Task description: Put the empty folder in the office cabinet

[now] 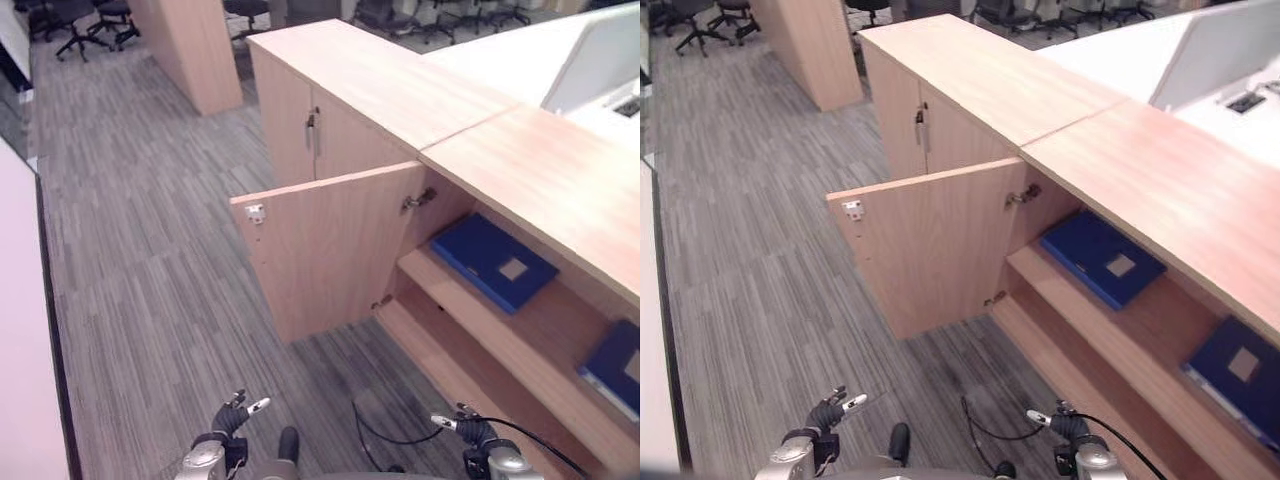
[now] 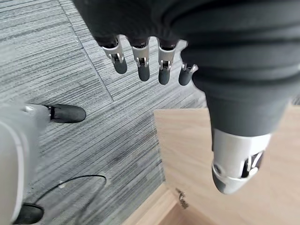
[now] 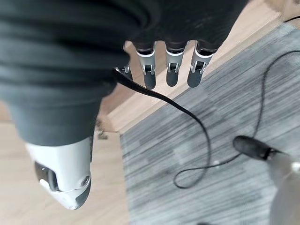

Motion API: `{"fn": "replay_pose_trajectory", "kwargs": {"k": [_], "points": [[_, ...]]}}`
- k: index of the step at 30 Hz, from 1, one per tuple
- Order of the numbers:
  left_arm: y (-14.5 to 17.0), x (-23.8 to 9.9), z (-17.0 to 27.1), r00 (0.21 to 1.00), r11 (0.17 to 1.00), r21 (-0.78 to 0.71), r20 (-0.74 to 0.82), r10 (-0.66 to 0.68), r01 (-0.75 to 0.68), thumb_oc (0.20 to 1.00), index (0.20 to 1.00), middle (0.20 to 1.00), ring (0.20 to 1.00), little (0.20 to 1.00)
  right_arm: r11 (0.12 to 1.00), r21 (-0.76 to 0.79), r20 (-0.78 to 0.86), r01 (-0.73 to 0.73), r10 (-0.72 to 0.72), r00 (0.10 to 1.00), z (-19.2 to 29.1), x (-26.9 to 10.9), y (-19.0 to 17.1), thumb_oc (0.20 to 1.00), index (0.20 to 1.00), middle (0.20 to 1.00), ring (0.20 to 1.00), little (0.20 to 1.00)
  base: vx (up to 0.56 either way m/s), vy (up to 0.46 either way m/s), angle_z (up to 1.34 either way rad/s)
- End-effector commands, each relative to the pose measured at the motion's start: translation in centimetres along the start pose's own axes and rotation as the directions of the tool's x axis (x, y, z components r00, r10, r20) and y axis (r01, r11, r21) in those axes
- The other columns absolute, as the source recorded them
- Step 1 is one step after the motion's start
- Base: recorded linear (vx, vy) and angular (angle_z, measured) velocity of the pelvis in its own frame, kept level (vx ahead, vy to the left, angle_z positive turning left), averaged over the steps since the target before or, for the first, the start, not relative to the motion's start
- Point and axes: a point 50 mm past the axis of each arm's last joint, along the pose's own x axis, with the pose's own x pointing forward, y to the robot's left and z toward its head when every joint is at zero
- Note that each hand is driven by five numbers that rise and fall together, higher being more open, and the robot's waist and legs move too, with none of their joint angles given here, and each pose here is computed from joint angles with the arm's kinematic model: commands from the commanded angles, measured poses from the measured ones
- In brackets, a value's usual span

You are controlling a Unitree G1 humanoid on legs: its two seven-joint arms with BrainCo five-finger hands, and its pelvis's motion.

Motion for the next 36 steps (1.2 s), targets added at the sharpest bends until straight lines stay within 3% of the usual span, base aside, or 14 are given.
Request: {"fn": "replay_pose_trajectory", "kwargs": {"k": [1, 7, 14, 36], "points": [[1.0, 0.6, 2.6, 0.996, 0.997, 0.079, 0.085, 0.014, -0.020, 1.000, 1.000, 1.000, 1.000, 1.000, 0.999, 0.034, 0.051, -0.008, 0.007, 0.999, 1.5, 0.5, 0.8, 1.000, 1.000, 1.000, 1.000, 1.000, 0.04, 0.257, 0.26], [2.0, 0.9, 5.9, 0.977, 0.996, 0.054, 0.202, 0.064, -0.076, 1.000, 1.000, 1.000, 1.000, 1.000, 0.979, 0.203, 0.192, -0.013, -0.027, 0.981, 5.3, 0.9, 1.8, 1.000, 1.000, 1.000, 1.000, 1.000, 0.00, 0.109, 0.12], [2.1, 0.6, 10.0, 0.928, 0.996, 0.024, 0.366, 0.076, -0.091, 1.000, 1.000, 1.000, 1.000, 1.000, 0.977, 0.211, 0.316, -0.027, -0.042, 0.948, 8.1, 0.5, 1.2, 1.000, 1.000, 1.000, 1.000, 1.000, 0.12, -0.010, 0.15], [5.6, 0.0, 21.1, 0.814, 0.987, -0.022, 0.563, 0.143, -0.158, 1.000, 1.000, 1.000, 1.000, 1.000, 0.989, 0.093, 0.256, -0.114, 0.087, 0.963, 5.6, 0.1, 2.4, 1.000, 1.000, 1.000, 1.000, 1.000, 0.05, 0.009, -0.15]]}}
